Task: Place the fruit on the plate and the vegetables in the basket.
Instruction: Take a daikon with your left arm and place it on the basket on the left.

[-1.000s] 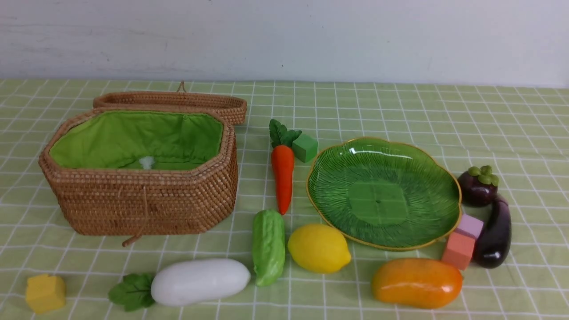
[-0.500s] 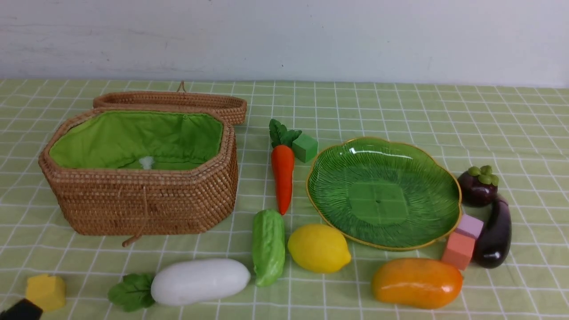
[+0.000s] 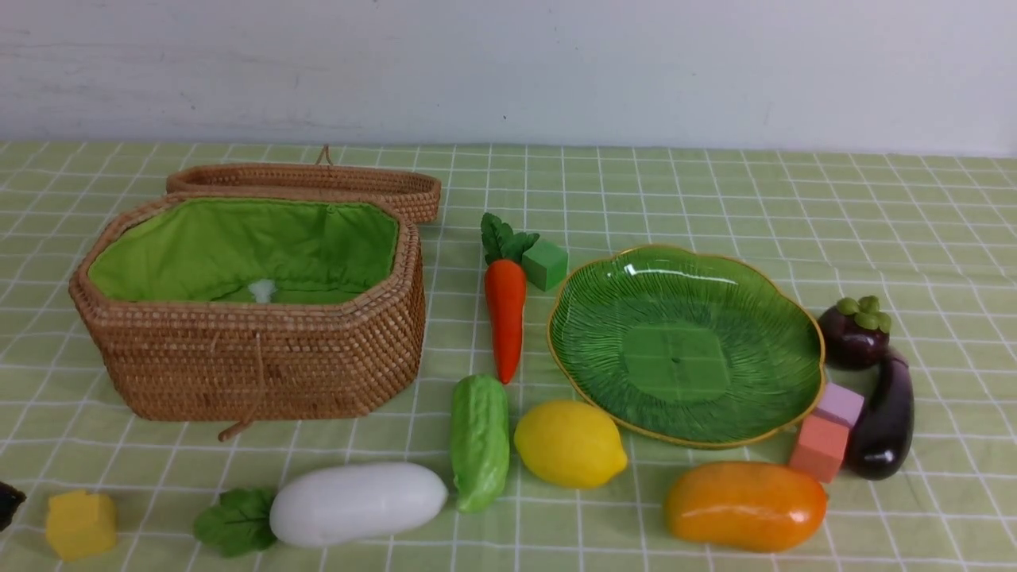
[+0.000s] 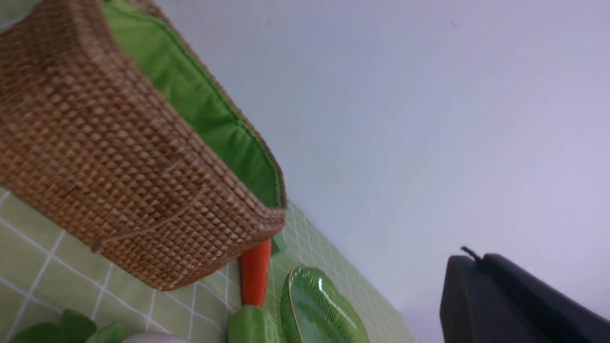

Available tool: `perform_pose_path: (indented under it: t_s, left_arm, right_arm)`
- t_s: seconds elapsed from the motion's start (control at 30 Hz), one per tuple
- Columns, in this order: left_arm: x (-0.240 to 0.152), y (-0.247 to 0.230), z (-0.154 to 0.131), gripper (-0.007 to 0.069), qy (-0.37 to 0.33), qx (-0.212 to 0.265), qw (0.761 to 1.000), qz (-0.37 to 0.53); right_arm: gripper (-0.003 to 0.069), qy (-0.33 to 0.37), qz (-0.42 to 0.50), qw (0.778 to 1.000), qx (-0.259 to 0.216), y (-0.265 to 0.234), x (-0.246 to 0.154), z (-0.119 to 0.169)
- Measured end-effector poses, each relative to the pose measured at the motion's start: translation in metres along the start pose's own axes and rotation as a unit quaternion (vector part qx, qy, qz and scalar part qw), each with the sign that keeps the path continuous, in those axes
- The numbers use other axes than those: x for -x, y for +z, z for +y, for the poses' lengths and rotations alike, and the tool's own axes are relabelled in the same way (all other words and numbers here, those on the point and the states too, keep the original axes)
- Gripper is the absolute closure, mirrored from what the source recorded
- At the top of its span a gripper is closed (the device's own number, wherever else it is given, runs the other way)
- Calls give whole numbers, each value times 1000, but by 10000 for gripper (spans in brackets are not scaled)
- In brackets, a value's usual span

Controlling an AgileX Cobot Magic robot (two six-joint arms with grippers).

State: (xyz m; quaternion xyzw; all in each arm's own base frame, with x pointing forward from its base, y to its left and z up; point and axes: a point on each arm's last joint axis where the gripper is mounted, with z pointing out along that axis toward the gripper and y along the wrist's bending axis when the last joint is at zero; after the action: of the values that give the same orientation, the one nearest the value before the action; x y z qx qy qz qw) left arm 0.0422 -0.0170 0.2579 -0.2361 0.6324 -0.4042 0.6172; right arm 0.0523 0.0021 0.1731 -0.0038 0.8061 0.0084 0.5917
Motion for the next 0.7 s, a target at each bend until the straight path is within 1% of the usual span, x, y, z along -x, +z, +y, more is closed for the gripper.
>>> perform_pose_path:
  t_s: [0.1, 0.17, 0.2, 0.23, 0.27, 0.33, 0.43, 0.47, 0.53, 0.57, 0.6, 0.63, 0.7]
  left_arm:
    - [7, 3, -21, 638, 67, 1, 997, 50]
    - [11, 11, -33, 638, 115, 13, 988, 104]
    - [12, 12, -35, 638, 119, 13, 987, 109]
    - [13, 16, -40, 638, 139, 16, 980, 138]
    - [16, 22, -50, 638, 168, 18, 968, 183]
    - [18, 32, -54, 638, 181, 26, 959, 219]
    - [21, 43, -58, 638, 175, 34, 954, 241]
    - [22, 46, -60, 638, 175, 34, 952, 247]
    - [23, 49, -64, 638, 193, 26, 945, 263]
    - [24, 50, -66, 638, 203, 22, 941, 271]
    - [24, 50, -70, 638, 223, 12, 929, 294]
    - [24, 51, -74, 638, 235, 6, 918, 319]
    - [24, 52, -80, 638, 243, -1, 902, 358]
  right_arm:
    - [418, 0, 0, 1000, 0, 0, 0, 0]
    - [418, 0, 0, 1000, 0, 0, 0, 0]
    - [418, 0, 0, 1000, 0, 0, 0, 0]
    - [418, 0, 0, 1000, 0, 0, 0, 0]
    - [418, 0, -1, 1000, 0, 0, 0, 0]
    - [418, -1, -4, 1000, -1, 0, 1, 0]
    - [418, 10, -19, 1000, 0, 1, 2, 0]
    - [418, 33, -30, 999, 4, 1, 4, 1]
    - [418, 105, -57, 993, 16, 0, 9, 2]
    - [418, 121, -64, 990, 19, 0, 10, 2]
    - [418, 175, -89, 980, 27, -1, 15, 2]
    - [418, 212, -105, 971, 33, -1, 18, 2]
    - [418, 246, -136, 959, 37, -3, 23, 0]
